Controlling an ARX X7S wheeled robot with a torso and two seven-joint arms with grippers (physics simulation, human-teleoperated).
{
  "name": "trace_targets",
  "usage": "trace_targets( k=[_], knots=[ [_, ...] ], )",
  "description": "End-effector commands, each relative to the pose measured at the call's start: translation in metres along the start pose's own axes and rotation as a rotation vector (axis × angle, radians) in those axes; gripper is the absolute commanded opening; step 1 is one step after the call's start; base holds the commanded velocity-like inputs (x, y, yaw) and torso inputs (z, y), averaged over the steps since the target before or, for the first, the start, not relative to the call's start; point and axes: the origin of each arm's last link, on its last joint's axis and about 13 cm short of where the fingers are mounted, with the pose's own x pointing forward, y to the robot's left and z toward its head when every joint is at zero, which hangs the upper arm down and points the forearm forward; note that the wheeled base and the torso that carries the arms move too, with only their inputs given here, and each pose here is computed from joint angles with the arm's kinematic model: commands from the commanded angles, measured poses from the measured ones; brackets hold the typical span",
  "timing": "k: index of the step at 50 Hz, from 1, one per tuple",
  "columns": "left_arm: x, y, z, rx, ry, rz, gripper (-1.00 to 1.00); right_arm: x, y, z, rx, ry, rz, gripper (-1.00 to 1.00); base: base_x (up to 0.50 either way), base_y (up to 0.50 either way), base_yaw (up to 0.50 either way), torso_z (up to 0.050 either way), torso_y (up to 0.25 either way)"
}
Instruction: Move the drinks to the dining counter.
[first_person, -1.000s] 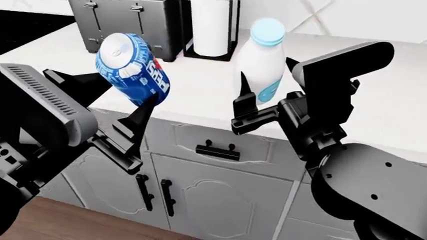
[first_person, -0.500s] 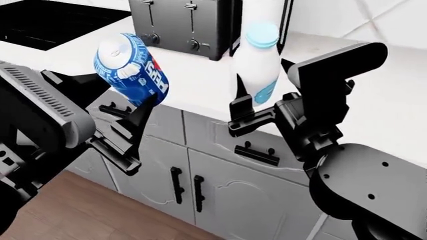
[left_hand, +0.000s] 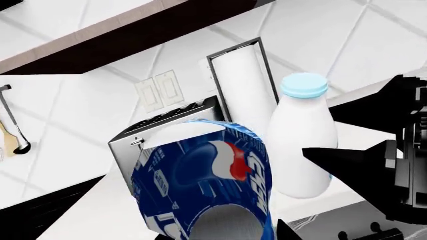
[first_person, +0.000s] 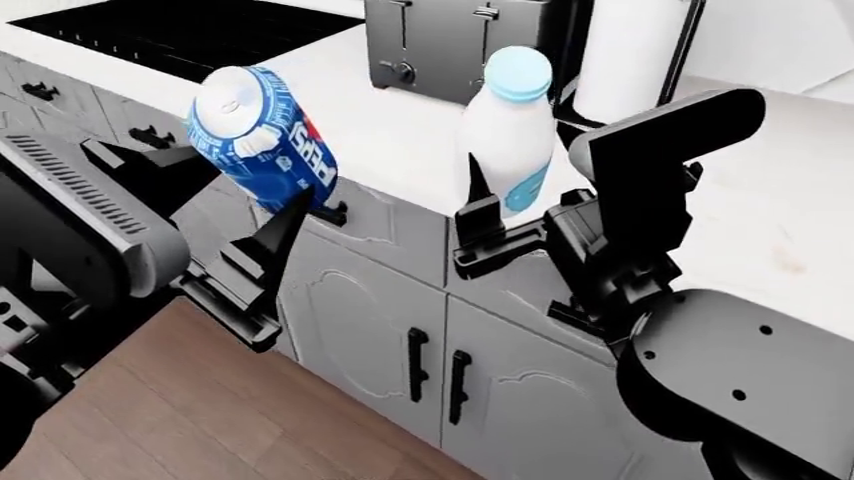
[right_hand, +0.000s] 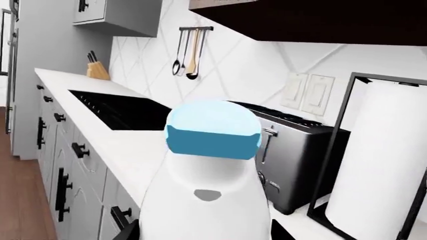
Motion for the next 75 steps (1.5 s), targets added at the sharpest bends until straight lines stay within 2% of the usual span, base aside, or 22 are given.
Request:
trace_targets(
  k=[1,75],
  knots=[
    [-0.0003,0.0002,0.002,0.002,-0.008,0.012,-1.0,-0.0013,-0.0018,0.0007,-0.017,-0.011,-0.005,-1.0,0.0,0.0,0.5,0.0,0.0],
    [-0.0003,0.0012,0.0025,0.005,-0.013,0.011,-1.0,0.0003,0.0004,0.0011,-0.027,-0.003,0.023,-1.0,0.0,0.0,0.5,0.0,0.0]
  ],
)
